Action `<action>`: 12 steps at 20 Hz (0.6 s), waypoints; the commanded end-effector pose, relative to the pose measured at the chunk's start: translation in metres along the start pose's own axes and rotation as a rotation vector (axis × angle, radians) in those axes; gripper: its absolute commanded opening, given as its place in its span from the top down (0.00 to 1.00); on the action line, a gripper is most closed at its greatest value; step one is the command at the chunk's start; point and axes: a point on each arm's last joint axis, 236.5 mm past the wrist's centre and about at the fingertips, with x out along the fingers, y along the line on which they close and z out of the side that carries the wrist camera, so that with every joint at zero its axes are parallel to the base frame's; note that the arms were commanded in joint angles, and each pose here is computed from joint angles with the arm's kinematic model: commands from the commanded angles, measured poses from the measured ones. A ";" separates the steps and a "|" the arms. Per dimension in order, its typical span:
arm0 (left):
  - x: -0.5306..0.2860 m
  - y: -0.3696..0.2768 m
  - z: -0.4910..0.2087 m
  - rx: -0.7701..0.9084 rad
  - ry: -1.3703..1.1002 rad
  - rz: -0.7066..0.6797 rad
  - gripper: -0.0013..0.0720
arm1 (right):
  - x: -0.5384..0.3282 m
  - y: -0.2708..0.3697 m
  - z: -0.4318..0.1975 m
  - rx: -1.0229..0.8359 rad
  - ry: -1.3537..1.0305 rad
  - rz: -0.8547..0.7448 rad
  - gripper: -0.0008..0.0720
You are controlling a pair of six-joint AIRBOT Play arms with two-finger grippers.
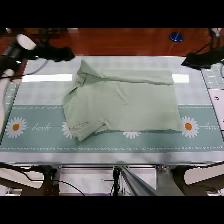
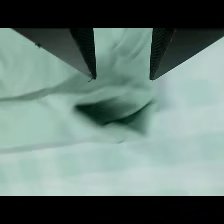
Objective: Fold the shirts.
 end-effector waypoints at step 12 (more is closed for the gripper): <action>-0.086 -0.025 -0.322 -0.549 0.644 -0.267 0.17 | -0.045 -0.017 -0.224 0.312 0.457 0.186 0.31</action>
